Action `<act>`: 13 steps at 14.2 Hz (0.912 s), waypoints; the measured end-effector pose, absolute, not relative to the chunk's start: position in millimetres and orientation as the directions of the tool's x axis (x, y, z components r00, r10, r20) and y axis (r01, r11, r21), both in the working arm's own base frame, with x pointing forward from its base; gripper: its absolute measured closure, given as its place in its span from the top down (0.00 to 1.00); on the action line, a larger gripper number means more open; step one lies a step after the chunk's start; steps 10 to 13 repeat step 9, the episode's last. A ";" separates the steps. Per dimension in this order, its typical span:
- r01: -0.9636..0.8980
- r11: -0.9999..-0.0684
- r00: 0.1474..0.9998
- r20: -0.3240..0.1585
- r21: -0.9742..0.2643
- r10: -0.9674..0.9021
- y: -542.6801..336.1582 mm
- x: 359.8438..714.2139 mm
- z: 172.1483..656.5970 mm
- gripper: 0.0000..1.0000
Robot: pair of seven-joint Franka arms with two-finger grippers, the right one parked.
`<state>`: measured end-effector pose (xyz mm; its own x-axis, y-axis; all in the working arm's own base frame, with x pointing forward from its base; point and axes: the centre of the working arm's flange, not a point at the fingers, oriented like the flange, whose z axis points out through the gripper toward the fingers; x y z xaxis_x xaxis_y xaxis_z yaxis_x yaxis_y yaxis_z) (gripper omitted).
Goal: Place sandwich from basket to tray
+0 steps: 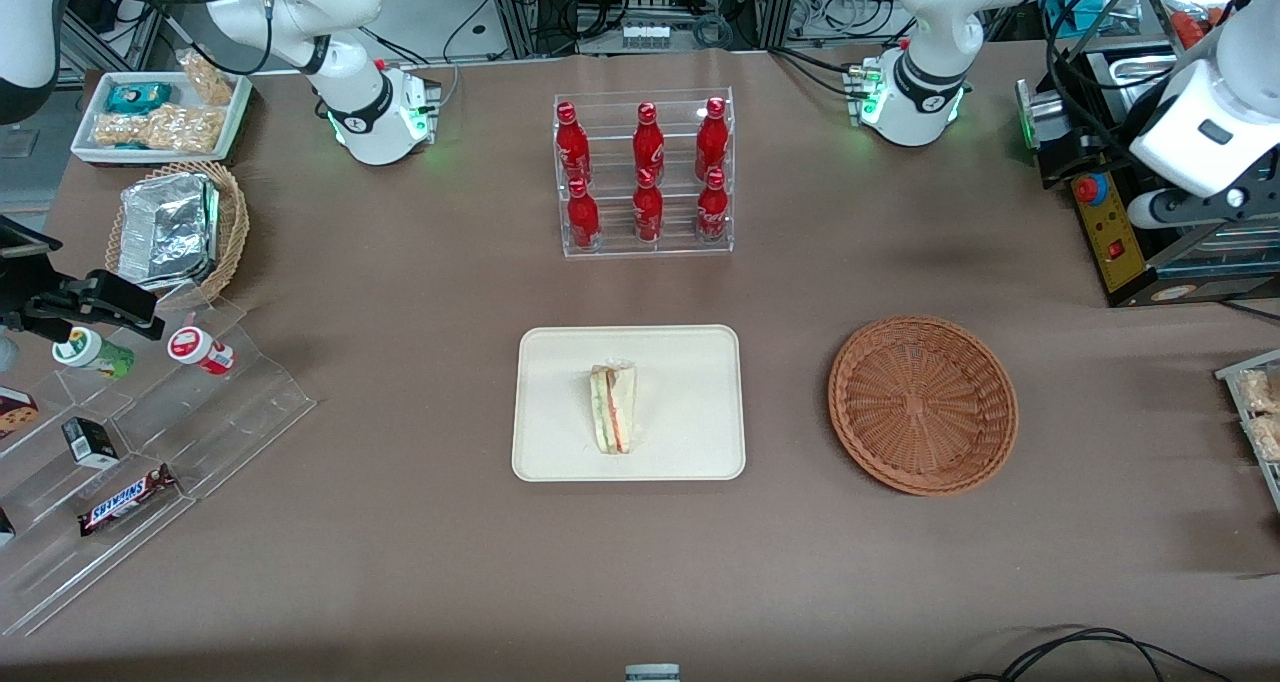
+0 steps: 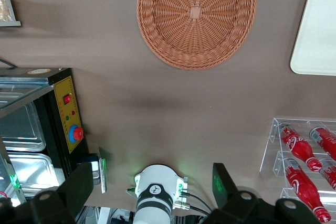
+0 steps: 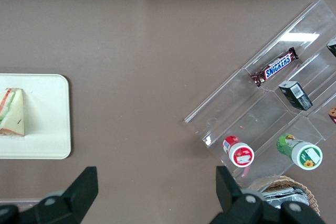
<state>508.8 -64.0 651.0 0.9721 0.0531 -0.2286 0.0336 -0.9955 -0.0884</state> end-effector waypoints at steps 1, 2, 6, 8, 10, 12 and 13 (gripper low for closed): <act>0.033 -0.996 0.972 -0.230 -0.088 0.052 -63.6 508.6 651.0 1.00; 0.032 -0.996 0.971 -0.232 -0.086 0.051 -63.7 508.4 650.9 1.00; 0.028 -0.996 0.972 -0.230 -0.079 0.045 -66.3 507.3 652.5 1.00; 0.034 -0.997 0.972 -0.229 -0.073 0.050 -63.4 507.2 653.4 1.00; 0.042 -0.997 0.972 -0.230 -0.061 0.055 -60.1 507.3 653.9 1.00; 0.042 -0.997 0.972 -0.230 -0.061 0.055 -60.1 507.3 653.9 1.00; 0.042 -0.997 0.972 -0.230 -0.061 0.055 -60.1 507.3 653.9 1.00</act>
